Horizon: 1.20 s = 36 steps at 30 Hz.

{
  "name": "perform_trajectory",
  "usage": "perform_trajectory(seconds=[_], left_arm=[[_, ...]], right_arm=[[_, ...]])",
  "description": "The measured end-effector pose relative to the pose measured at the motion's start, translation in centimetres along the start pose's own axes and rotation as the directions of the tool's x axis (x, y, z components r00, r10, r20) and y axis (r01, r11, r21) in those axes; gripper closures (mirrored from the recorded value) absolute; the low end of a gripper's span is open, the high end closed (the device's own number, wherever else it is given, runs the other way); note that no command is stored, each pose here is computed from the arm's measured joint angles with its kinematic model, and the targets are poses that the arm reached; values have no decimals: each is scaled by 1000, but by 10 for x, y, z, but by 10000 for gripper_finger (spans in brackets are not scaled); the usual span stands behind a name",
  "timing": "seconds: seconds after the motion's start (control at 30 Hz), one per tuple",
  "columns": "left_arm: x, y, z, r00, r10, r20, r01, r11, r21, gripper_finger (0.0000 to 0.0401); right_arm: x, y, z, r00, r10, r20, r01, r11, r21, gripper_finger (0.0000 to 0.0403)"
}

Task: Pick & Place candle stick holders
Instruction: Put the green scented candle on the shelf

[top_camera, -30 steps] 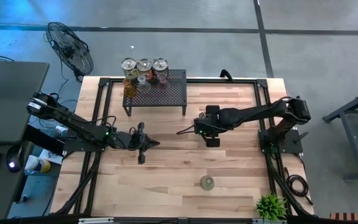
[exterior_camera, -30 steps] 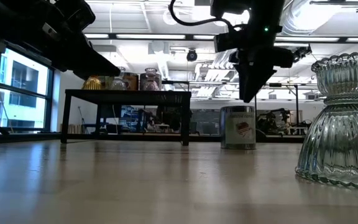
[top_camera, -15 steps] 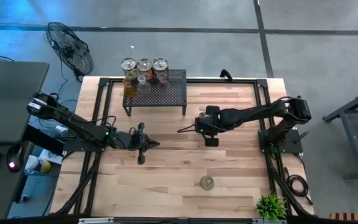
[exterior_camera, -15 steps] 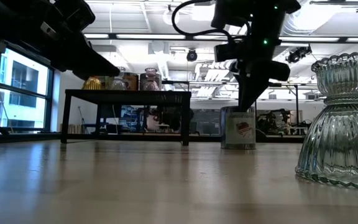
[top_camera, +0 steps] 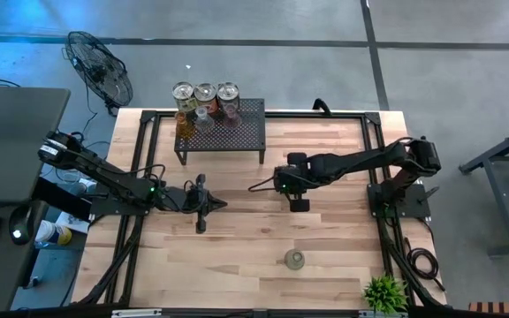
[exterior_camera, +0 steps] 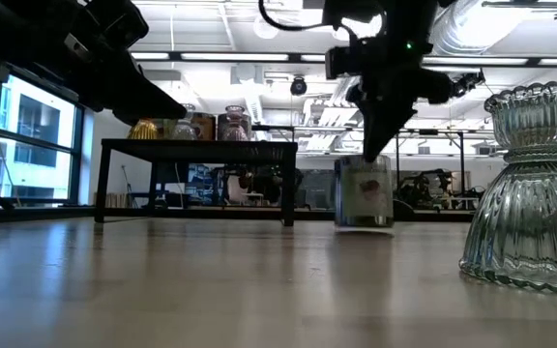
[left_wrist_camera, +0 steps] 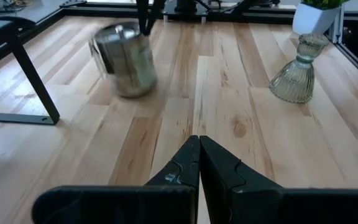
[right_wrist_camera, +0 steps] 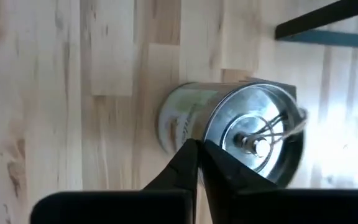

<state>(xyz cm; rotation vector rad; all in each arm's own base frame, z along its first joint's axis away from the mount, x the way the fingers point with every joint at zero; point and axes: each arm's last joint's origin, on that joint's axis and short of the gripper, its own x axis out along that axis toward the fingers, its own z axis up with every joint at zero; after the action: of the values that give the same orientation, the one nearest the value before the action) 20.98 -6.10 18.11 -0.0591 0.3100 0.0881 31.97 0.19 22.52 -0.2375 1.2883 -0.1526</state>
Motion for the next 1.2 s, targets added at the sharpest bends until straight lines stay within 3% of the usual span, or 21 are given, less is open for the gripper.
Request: perform_trajectory(seconds=[0.43, 0.83, 0.97, 1.2], left_arm=[[0, 2, 0, 999, 50, 5, -50, 999, 4, 398], [0, 2, 0, 998, 69, 9, -69, 997, 21, 398], [0, 2, 0, 998, 69, 10, -70, 997, 24, 398], [0, 3, 0, 996, 87, 13, -88, 996, 24, 398]], right_arm=[[-48, -30, 22, 997, -54, 51, 55, 998, -25, 400], [-121, -106, 43, 956, -200, 215, 200, 980, 21, 401], [-122, -141, 52, 942, -231, 242, 236, 972, 10, 402], [-95, -193, 73, 948, -182, 263, 198, 980, -36, 402]])
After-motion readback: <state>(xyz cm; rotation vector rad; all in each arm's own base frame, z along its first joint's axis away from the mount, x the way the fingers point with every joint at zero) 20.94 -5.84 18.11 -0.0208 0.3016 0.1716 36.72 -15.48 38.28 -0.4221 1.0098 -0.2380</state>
